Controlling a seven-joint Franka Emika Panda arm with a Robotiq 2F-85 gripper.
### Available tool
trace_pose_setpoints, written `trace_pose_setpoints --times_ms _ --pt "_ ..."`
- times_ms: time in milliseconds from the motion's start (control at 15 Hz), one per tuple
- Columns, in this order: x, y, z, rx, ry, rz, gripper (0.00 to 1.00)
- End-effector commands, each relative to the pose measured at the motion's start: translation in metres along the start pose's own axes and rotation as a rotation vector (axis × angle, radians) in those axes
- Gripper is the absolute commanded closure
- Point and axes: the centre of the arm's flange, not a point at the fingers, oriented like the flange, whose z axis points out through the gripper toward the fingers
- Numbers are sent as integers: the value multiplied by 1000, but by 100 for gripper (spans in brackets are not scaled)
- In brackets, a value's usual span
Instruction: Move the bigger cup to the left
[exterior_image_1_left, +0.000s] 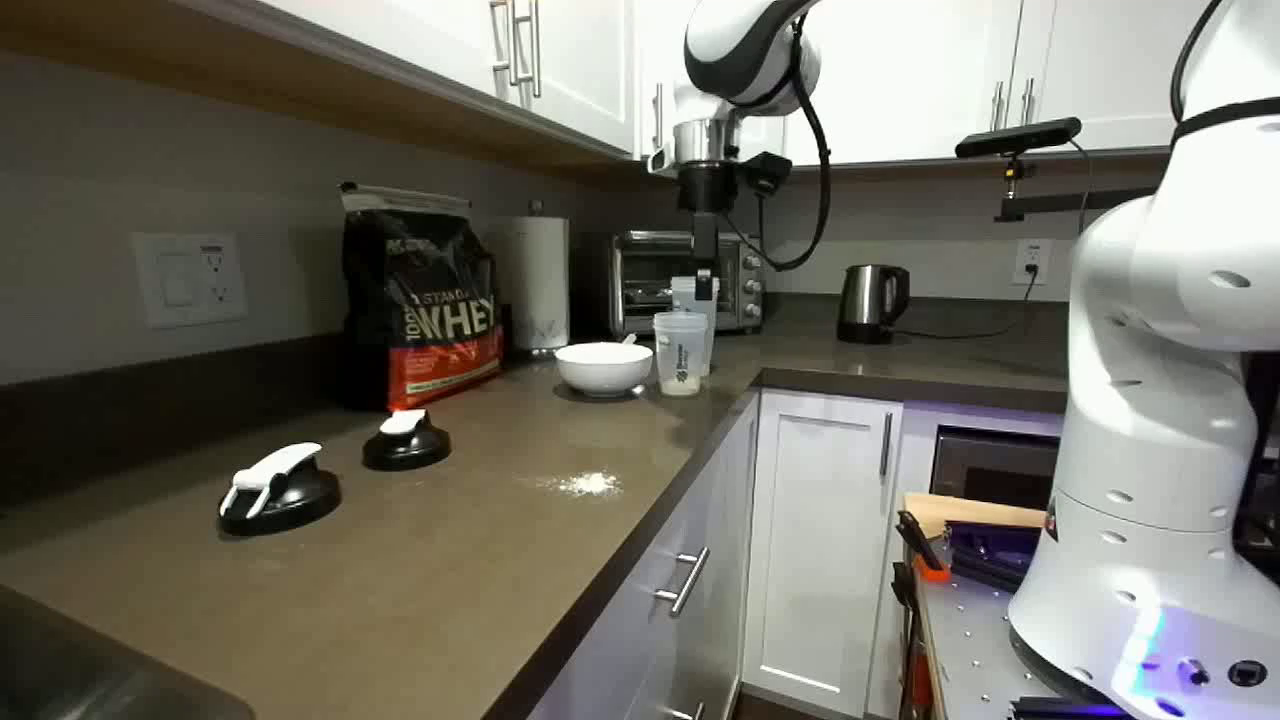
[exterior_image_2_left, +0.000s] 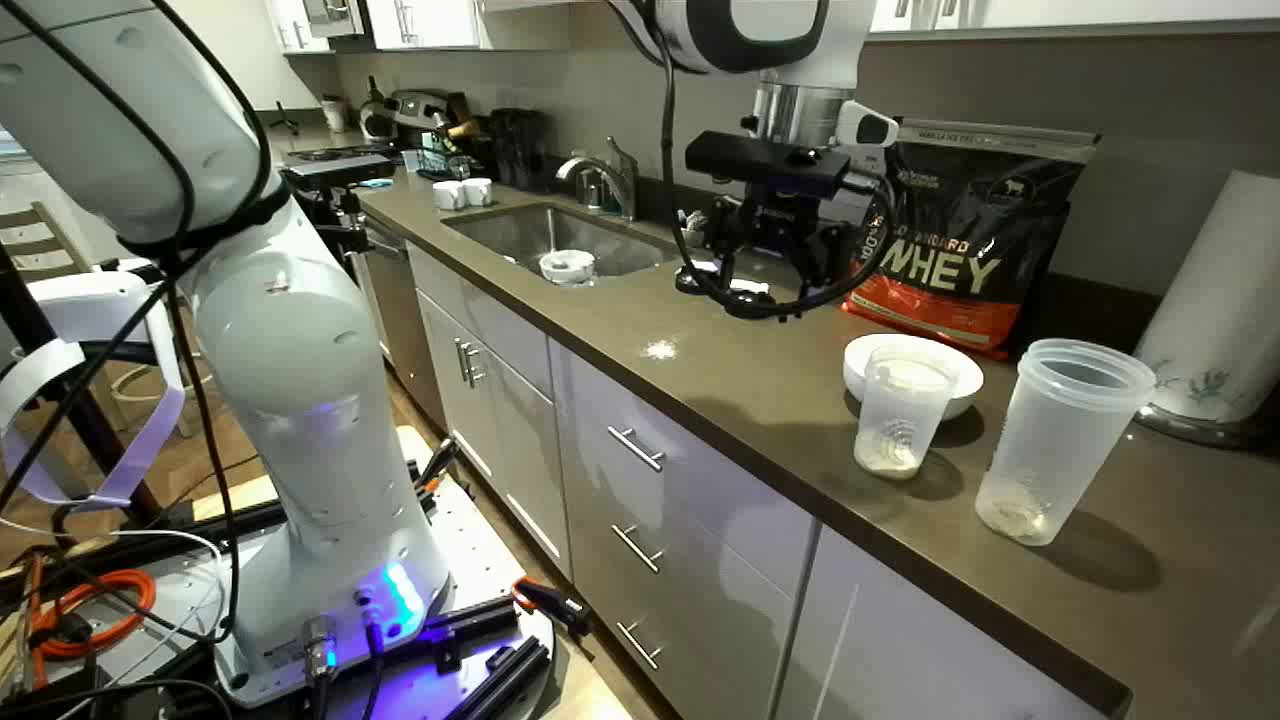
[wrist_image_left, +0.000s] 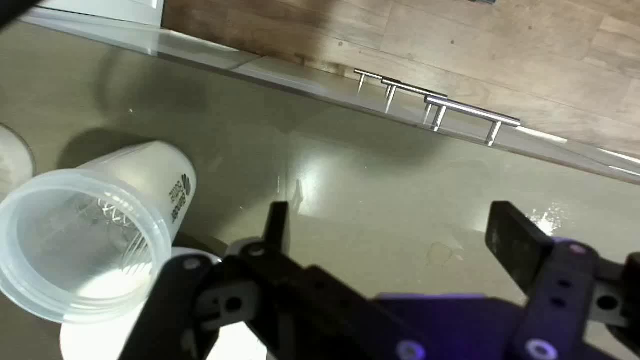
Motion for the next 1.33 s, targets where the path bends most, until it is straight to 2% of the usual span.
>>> trace_pose_setpoints --times_ms 0,333,533,1000,1267 --pt "0 0 0 0 0 0 0" --pt "0 0 0 0 0 0 0" --pt "6 14 -15 -20 35 26 0" --pt "6 57 -73 -129 172 139 0" --pt "0 80 -86 -182 216 224 0"
